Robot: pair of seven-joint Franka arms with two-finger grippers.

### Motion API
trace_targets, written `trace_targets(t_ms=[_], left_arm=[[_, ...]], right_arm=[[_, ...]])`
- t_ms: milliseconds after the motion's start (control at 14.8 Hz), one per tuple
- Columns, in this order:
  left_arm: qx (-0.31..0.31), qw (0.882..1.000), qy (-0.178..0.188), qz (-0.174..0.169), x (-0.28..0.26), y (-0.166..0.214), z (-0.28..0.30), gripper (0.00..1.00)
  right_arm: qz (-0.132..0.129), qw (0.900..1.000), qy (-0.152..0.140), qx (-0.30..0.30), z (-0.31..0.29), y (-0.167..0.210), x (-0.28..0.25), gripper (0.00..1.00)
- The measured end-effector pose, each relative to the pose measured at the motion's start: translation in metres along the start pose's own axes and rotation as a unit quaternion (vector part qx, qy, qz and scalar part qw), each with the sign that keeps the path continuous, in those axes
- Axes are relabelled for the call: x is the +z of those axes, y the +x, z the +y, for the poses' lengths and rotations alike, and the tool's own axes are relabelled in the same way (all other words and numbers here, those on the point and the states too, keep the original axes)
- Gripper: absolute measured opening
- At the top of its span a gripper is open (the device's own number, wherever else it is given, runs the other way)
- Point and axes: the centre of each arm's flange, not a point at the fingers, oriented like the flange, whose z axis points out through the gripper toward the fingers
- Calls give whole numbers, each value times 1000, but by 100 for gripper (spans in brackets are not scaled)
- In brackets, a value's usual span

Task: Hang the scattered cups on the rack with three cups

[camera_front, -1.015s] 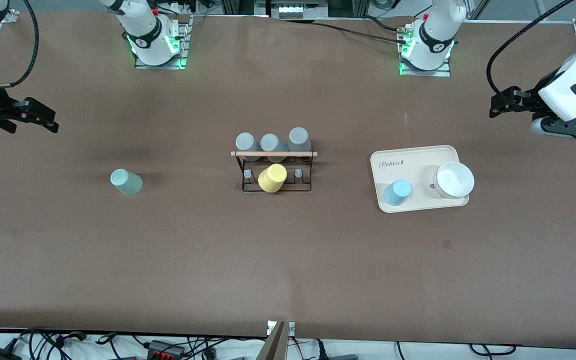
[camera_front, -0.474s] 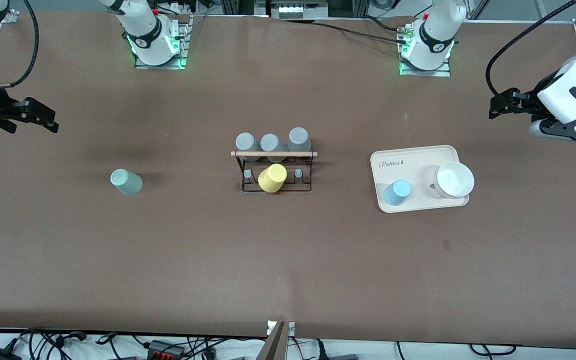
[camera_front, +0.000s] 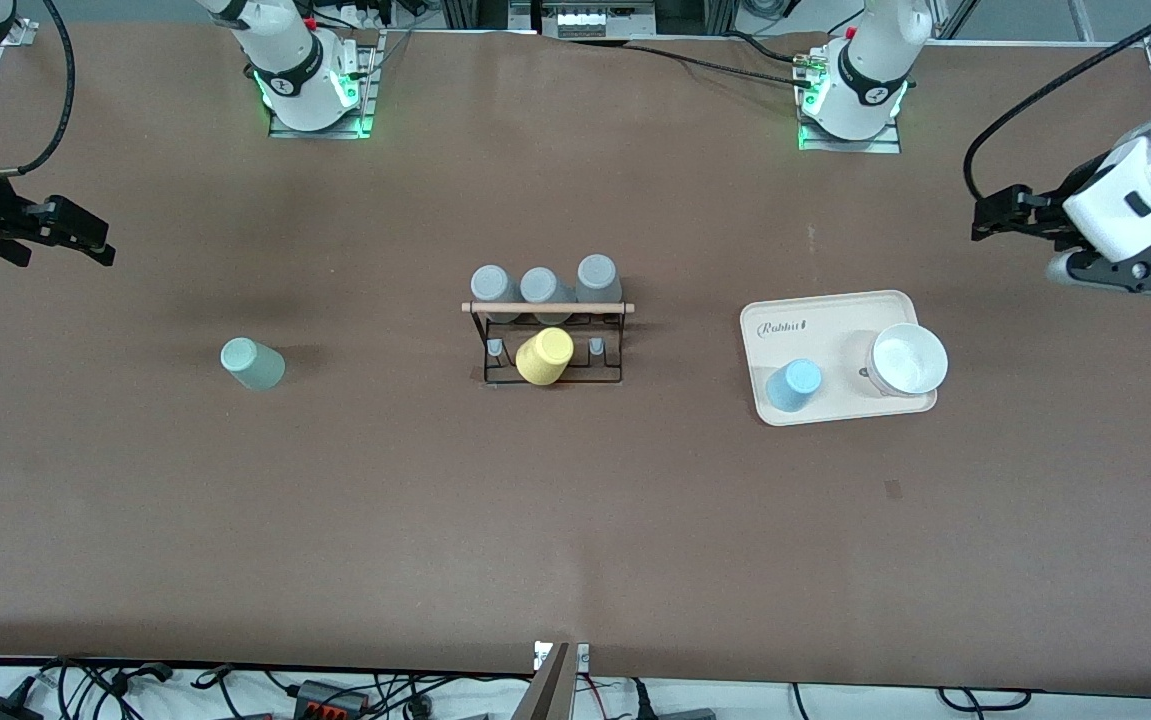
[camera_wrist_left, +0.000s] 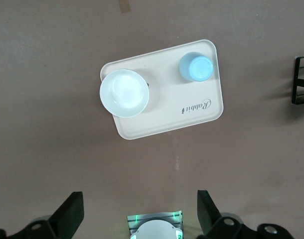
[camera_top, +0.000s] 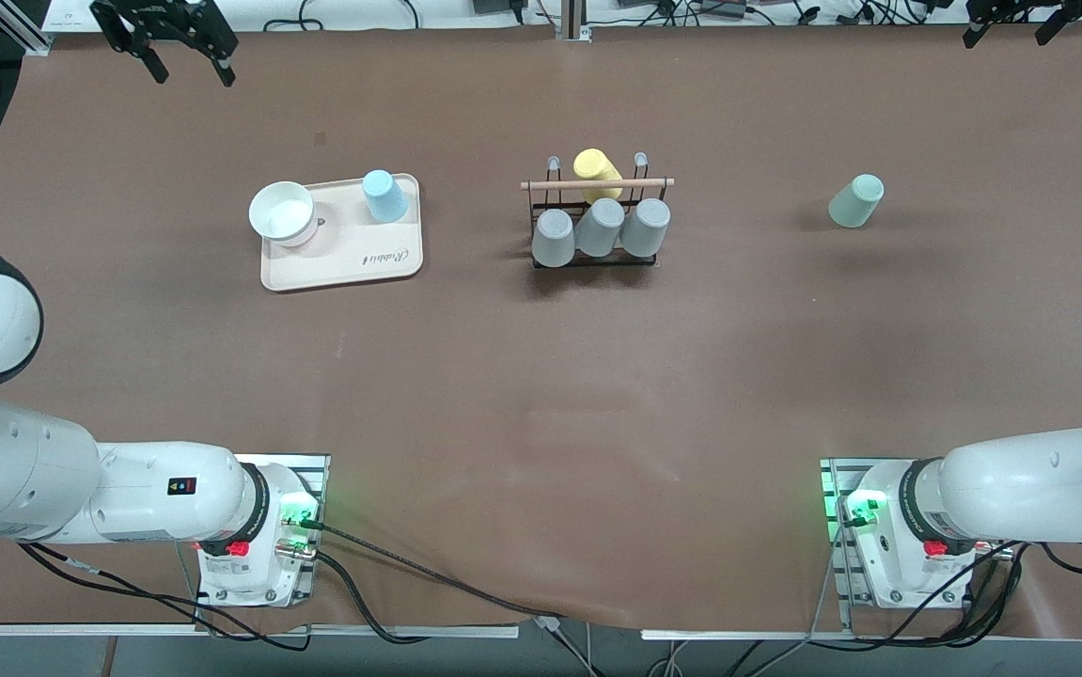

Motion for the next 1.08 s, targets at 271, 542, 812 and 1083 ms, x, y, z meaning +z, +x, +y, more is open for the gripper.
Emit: trace_targets(t_ms=[271, 542, 812, 1083], left_arm=[[25, 1000, -10, -2, 4, 19, 28, 100], [26, 998, -47, -25, 54, 65, 30, 100], [13, 998, -58, -10, 116, 123, 17, 100], [14, 997, -65, -32, 200, 163, 26, 100]], right_arm=[[-1, 1000, 0, 3, 4, 0, 1, 100], [-2, 1000, 0, 4, 4, 0, 2, 100], [-2, 1000, 0, 4, 4, 0, 2, 100], [0, 1000, 0, 5, 5, 1, 0, 100]])
